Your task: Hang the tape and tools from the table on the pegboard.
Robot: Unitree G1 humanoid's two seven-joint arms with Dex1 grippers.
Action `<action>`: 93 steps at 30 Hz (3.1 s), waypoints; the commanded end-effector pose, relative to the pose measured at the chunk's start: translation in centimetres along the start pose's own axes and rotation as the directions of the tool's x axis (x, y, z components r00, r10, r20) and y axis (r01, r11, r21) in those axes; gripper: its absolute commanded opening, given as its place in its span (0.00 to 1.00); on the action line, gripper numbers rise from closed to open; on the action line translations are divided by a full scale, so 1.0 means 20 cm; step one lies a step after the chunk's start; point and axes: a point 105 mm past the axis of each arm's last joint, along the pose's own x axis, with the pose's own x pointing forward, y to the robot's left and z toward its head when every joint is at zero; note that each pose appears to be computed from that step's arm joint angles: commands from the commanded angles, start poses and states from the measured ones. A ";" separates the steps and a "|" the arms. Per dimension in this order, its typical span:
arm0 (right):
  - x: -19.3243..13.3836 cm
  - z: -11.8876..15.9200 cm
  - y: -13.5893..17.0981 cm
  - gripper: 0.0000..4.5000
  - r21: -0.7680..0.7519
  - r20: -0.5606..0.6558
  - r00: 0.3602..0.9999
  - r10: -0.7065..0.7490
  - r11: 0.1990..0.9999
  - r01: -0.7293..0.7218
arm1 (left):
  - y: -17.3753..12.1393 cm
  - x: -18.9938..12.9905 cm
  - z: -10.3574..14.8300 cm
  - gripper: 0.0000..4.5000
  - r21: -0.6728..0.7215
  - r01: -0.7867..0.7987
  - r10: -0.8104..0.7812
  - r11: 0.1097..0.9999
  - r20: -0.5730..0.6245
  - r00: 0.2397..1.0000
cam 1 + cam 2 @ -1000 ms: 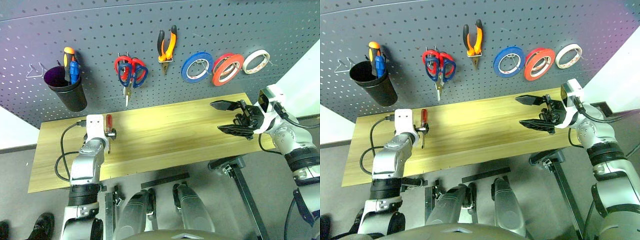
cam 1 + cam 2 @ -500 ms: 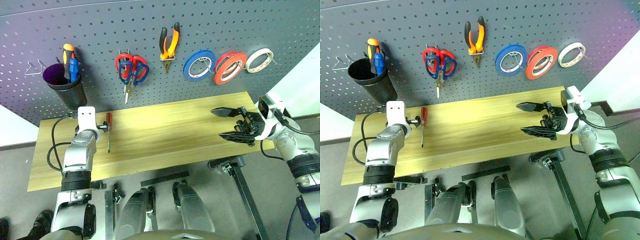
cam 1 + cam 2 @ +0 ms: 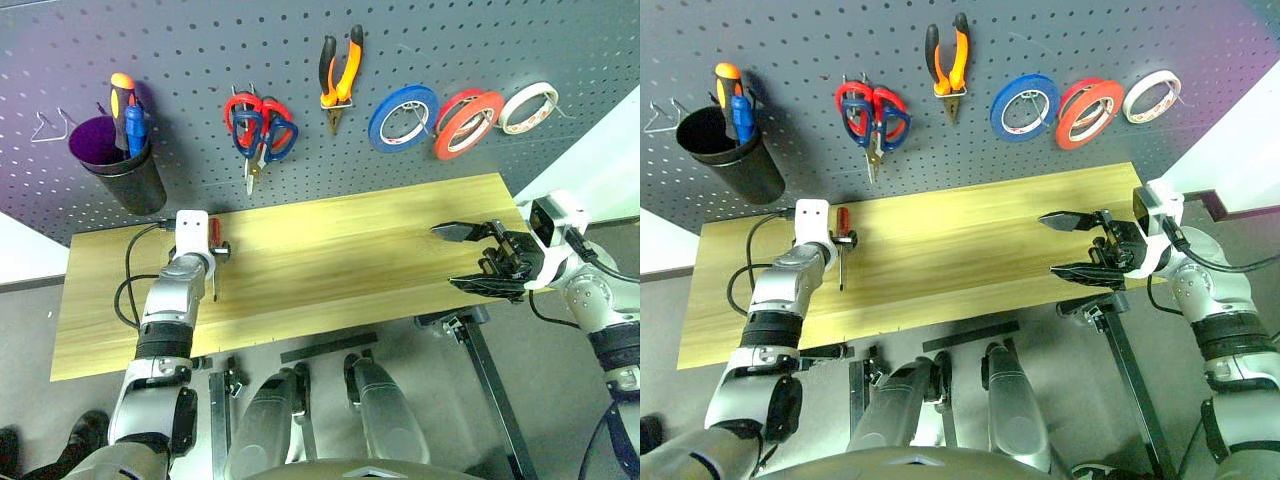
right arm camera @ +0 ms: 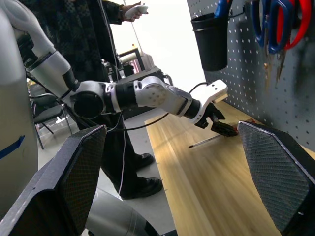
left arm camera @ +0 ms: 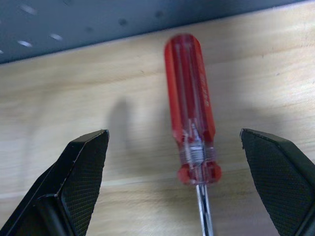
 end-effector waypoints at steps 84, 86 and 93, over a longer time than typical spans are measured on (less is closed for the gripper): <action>-0.05 0.03 -0.18 1.00 -0.082 0.078 0.990 -0.117 0.989 0.123 | -0.25 -0.83 0.42 0.20 0.407 0.002 -0.307 0.914 0.685 0.661; -0.04 0.04 -0.18 1.00 -0.075 0.088 0.991 -0.105 0.991 0.112 | -0.26 -0.85 0.44 0.20 0.417 -0.003 -0.320 0.909 0.703 0.635; -0.02 0.08 -0.20 1.00 -0.095 0.142 0.985 -0.093 0.990 0.107 | -0.22 -0.91 0.58 0.20 0.400 -0.013 -0.321 0.916 0.753 0.574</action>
